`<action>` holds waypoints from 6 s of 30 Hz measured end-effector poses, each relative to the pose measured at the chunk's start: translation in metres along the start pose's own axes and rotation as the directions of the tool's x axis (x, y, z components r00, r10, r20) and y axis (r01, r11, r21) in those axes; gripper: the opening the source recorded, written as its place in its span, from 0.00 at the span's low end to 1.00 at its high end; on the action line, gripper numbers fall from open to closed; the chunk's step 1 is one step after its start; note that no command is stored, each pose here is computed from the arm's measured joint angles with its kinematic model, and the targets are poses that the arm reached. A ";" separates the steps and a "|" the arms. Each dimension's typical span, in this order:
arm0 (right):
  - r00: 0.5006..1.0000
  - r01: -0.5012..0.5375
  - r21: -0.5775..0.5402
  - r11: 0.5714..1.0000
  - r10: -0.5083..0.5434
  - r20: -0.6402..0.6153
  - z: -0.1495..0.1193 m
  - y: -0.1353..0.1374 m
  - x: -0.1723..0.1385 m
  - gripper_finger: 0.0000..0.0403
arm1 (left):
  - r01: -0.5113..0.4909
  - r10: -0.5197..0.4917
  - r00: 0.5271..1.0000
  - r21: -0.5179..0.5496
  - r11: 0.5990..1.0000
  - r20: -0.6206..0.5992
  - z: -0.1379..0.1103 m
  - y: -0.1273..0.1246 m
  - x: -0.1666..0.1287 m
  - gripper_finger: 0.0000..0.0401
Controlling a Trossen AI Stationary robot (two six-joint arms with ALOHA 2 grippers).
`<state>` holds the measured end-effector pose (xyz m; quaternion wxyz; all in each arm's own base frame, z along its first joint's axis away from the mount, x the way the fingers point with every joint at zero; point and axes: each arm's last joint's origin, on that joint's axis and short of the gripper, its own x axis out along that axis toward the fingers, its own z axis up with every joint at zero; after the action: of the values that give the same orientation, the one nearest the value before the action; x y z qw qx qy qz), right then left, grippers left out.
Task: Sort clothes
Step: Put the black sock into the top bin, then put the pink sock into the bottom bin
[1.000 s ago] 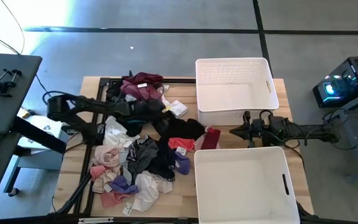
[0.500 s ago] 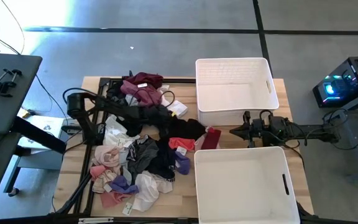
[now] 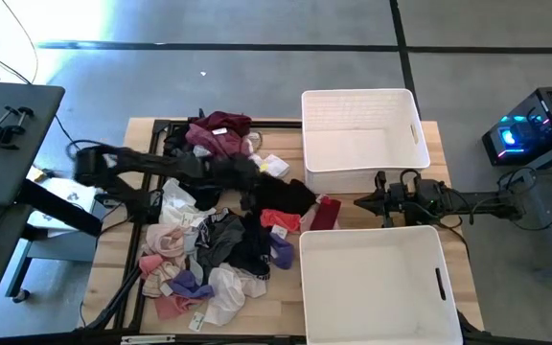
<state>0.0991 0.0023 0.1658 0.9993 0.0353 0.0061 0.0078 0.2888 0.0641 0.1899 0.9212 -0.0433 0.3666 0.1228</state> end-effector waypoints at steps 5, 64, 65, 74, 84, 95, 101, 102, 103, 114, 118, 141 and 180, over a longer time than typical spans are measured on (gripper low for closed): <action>1.000 0.000 0.000 1.000 0.000 0.000 0.000 0.000 0.000 0.00 | 0.013 -0.013 0.978 0.000 1.000 0.208 0.045 -0.002 -0.050 0.00; 1.000 0.004 -0.016 1.000 -0.004 0.001 0.000 0.000 0.000 0.00 | 0.079 -0.064 0.811 -0.001 0.997 0.582 0.270 0.035 -0.028 0.28; 1.000 0.004 -0.004 1.000 -0.004 0.001 0.000 0.000 0.000 0.00 | 0.082 -0.074 0.806 0.013 0.997 0.587 0.271 0.033 -0.034 0.28; 0.996 -0.037 0.382 0.924 0.002 0.093 0.009 0.000 0.000 0.00 | 0.057 -0.127 0.877 0.162 0.985 0.464 0.258 0.010 -0.100 0.28; 0.981 -0.080 0.600 0.796 -0.044 0.189 0.018 0.000 -0.002 0.00 | 0.020 -0.048 0.962 0.107 0.994 0.268 0.234 0.002 -0.132 0.27; 0.901 -0.152 0.372 0.916 -0.027 0.434 0.093 0.005 -0.025 0.00 | 0.043 -0.054 0.986 0.072 0.996 0.159 0.223 -0.001 -0.131 0.16; 0.910 -0.090 0.262 0.961 -0.028 0.414 0.149 0.009 -0.030 0.00 | 0.064 -0.072 0.993 0.092 0.994 0.089 0.206 -0.010 -0.121 0.09; 0.918 -0.081 0.258 0.963 -0.029 0.396 0.158 0.009 -0.027 0.00 | 0.069 -0.077 0.993 0.088 0.994 0.089 0.202 -0.012 -0.117 0.08; 0.927 -0.073 0.258 0.963 -0.030 0.373 0.165 0.010 -0.023 0.00 | 0.075 -0.083 0.992 0.081 0.994 0.093 0.197 -0.013 -0.113 0.07; 0.983 -0.076 0.288 0.954 0.023 0.182 0.232 0.017 0.060 0.00 | 0.175 -0.159 0.965 -0.063 0.983 0.207 0.105 -0.037 -0.081 0.02; 0.985 -0.065 0.235 0.970 0.026 0.168 0.257 0.020 0.091 0.00 | 0.201 -0.196 0.973 -0.030 0.979 0.120 0.064 -0.049 -0.056 0.02; 0.961 0.077 0.183 0.980 -0.024 -0.277 0.291 0.024 0.171 0.00 | 0.182 -0.179 0.979 -0.015 0.983 0.101 -0.014 -0.092 0.119 0.47; 0.821 0.165 0.072 0.984 -0.096 -0.563 0.252 0.029 0.158 0.07 | 0.157 -0.195 0.947 0.161 0.974 0.256 0.094 -0.065 -0.079 0.00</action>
<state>0.2601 0.0159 0.4177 0.9484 0.0896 0.2998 -0.0512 0.3132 0.0018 0.3118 0.9706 0.0052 0.2399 0.0190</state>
